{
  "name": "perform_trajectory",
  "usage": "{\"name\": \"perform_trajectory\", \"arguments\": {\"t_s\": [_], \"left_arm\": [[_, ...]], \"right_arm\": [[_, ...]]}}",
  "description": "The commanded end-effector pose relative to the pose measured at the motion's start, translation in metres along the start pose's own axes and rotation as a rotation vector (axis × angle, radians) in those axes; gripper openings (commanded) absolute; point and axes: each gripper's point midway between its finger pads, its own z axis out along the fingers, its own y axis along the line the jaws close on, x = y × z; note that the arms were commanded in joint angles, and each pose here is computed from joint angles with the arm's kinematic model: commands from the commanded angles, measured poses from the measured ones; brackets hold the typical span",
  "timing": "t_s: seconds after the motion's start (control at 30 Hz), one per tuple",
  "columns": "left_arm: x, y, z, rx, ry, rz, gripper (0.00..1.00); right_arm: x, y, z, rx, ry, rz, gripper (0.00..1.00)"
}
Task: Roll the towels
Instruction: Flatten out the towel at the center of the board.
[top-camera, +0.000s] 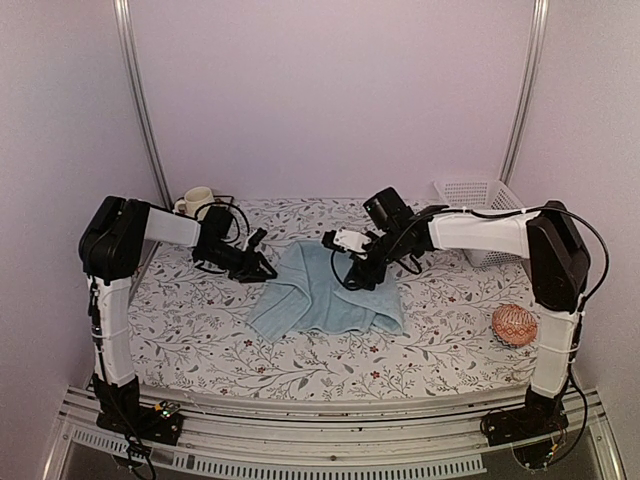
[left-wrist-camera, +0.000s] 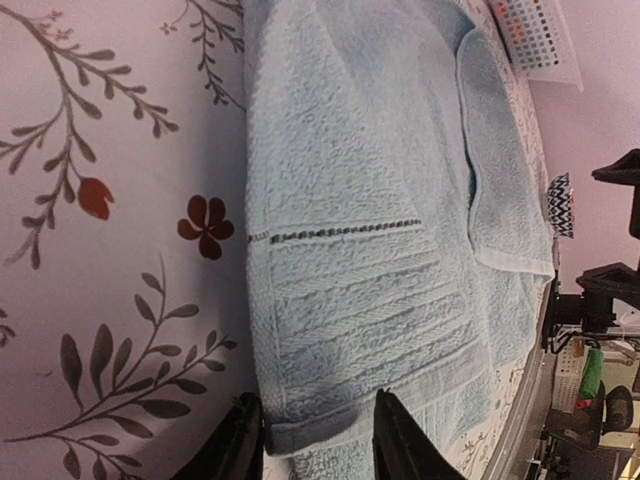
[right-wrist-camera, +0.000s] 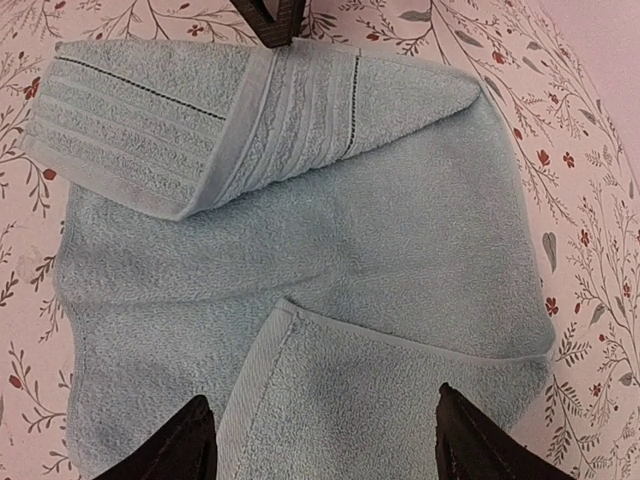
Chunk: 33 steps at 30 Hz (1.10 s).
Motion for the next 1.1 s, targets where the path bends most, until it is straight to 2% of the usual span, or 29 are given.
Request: {"name": "perform_trajectory", "arguments": {"t_s": [0.0,0.2,0.47,0.73,1.0,1.07], "left_arm": [[0.015,0.014,-0.004,-0.037,0.032,-0.072,0.36],[0.015,0.013,-0.008,-0.030,0.027,-0.083,0.29],[0.016,0.013,-0.012,-0.017,0.018,-0.088,0.24],[0.013,0.012,-0.009,0.000,0.006,-0.086,0.30],[0.010,0.011,-0.008,0.013,0.001,-0.090,0.32],[0.011,0.012,-0.007,0.013,0.004,-0.095,0.32]], "right_arm": [[-0.002,0.021,0.029,0.005,0.035,-0.074,0.75],[0.003,0.024,0.060,0.071,0.119,-0.068,0.72],[0.010,0.008,0.071,0.154,0.168,-0.036,0.65],[0.015,0.010,0.074,0.147,0.177,-0.015,0.60],[0.021,0.017,0.080,0.114,0.194,-0.003,0.49],[0.021,0.018,0.081,0.109,0.193,-0.001,0.42]]}}
